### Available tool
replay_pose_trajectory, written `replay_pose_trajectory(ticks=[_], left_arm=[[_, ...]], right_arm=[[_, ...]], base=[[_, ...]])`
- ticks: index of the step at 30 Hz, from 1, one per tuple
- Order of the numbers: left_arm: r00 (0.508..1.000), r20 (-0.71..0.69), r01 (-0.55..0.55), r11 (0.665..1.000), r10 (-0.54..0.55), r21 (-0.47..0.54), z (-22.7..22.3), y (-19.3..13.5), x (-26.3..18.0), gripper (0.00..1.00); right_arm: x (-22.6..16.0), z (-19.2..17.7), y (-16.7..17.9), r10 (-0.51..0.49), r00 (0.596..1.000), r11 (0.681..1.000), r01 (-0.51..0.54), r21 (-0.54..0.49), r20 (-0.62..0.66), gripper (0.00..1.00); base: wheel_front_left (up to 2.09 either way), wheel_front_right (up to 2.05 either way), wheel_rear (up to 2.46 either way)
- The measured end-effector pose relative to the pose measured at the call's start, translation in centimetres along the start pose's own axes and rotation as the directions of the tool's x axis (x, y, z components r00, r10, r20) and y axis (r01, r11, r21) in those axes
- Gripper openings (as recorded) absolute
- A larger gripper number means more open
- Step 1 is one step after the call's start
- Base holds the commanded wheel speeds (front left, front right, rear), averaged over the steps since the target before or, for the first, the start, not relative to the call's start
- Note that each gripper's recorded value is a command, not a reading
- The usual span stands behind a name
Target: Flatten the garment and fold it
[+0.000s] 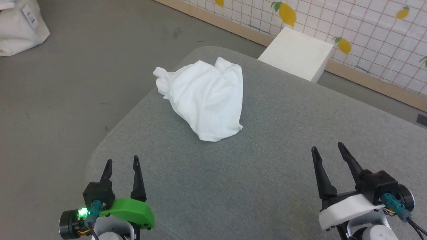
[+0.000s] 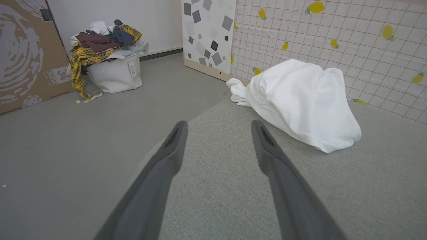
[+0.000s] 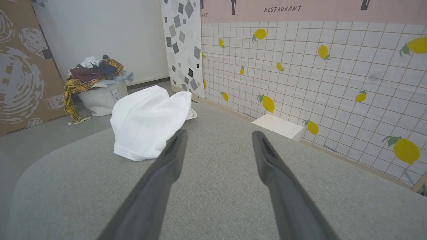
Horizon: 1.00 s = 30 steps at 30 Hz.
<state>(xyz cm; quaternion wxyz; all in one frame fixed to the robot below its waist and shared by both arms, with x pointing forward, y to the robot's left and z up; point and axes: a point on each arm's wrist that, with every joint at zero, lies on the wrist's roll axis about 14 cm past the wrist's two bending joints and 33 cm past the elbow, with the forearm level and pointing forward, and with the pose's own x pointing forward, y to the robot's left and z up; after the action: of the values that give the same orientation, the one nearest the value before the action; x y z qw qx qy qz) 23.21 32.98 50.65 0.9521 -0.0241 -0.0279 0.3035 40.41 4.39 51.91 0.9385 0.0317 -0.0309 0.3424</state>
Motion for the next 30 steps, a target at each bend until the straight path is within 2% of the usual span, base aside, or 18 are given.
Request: replay_pose_trajectory(ticks=[7, 11, 15, 22, 26, 30], left_arm=[[0.999, 0.004, -0.038, 0.999, 0.038, -0.006, 0.0, 1.1, -0.2, 1.0], [1.0, 0.029, -0.01, 0.999, 0.011, -0.03, 1.2, 0.6, 1.6, 1.0], [0.997, 0.058, 0.052, 0.998, -0.05, -0.044, 3.5, -0.6, 5.7, 1.0], [0.978, 0.001, 0.207, 0.978, -0.207, -0.01, 7.2, -3.8, 14.5, 1.0], [0.96, -0.133, 0.251, 0.968, -0.246, 0.022, 6.5, -5.0, 18.9, 1.0], [0.892, -0.36, 0.281, 0.959, -0.272, -0.028, 2.2, -7.2, 21.6, 1.0]], right_arm=[[0.9, -0.2, 1.0, 0.033, 0.999, 0.999, -0.033, 0.014, 0.005, 1.0], [1.6, -0.1, 1.3, 0.05, 0.999, 0.999, -0.05, 0.019, 0.015, 1.0], [2.9, 0.1, 1.6, 0.075, 0.997, 0.997, -0.075, 0.01, 0.024, 1.0], [4.9, -0.2, 0.2, 0.062, 0.997, 0.998, -0.063, 0.014, 0.041, 1.0], [5.4, -1.2, -2.0, 0.019, 0.999, 0.999, -0.02, 0.025, 0.04, 1.0], [4.7, -2.7, -5.5, -0.067, 0.997, 0.997, 0.066, 0.039, 0.029, 1.0]], base=[[0.0, 0.0, 0.0], [0.0, 0.0, 0.0], [0.0, 0.0, 0.0], [0.0, 0.0, 0.0], [0.0, 0.0, 0.0], [0.0, 0.0, 0.0]])
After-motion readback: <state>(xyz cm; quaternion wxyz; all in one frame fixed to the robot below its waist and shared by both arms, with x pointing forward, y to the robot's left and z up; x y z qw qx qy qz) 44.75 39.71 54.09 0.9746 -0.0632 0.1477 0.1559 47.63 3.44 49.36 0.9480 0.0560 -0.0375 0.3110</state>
